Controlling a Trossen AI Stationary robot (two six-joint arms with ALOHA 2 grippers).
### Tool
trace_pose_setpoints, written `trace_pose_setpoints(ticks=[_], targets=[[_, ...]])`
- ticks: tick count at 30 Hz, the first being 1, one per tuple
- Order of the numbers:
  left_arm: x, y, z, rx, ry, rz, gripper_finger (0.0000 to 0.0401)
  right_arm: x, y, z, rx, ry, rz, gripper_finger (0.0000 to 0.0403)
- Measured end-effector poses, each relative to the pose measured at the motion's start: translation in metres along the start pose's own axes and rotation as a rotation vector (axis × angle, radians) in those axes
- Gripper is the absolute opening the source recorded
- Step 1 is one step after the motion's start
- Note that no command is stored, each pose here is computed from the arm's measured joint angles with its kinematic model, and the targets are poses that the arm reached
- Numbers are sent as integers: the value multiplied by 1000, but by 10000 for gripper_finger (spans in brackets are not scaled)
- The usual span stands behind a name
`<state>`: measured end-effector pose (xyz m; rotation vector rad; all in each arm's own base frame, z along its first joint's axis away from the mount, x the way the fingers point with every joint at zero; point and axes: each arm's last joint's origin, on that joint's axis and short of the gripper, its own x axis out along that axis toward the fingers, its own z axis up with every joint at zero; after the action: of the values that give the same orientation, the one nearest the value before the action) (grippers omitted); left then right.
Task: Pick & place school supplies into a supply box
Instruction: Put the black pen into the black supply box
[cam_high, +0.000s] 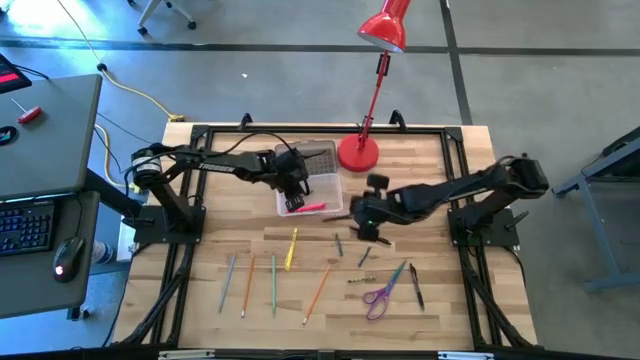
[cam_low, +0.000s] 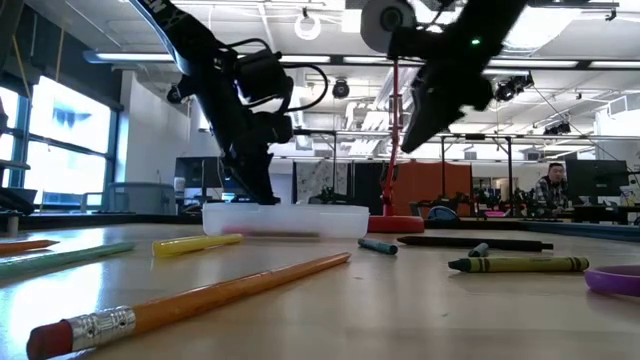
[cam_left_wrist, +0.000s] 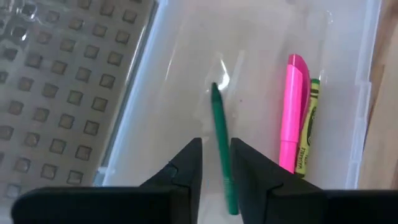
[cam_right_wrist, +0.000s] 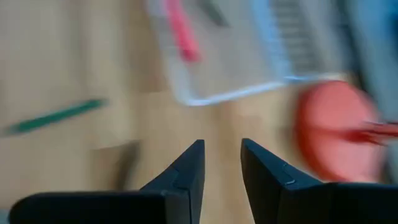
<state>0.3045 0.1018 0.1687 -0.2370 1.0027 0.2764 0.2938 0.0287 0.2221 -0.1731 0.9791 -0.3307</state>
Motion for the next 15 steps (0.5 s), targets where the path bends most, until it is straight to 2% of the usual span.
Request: trace_pose_setpoints(ticks=[2,4,10,15], targets=[[0,0,1,23,-8,16,122,1,9,-9,28,-57,98,83],[0,1,2,27,-24,31,126,5,19,-22,65,-106,146,83],[-15,-1,30,50,-89,38,129,22,36,-69,185,-179,82,83],[-38,-4,61,112,-151,42,129,28,46,-94,307,-259,141,83]])
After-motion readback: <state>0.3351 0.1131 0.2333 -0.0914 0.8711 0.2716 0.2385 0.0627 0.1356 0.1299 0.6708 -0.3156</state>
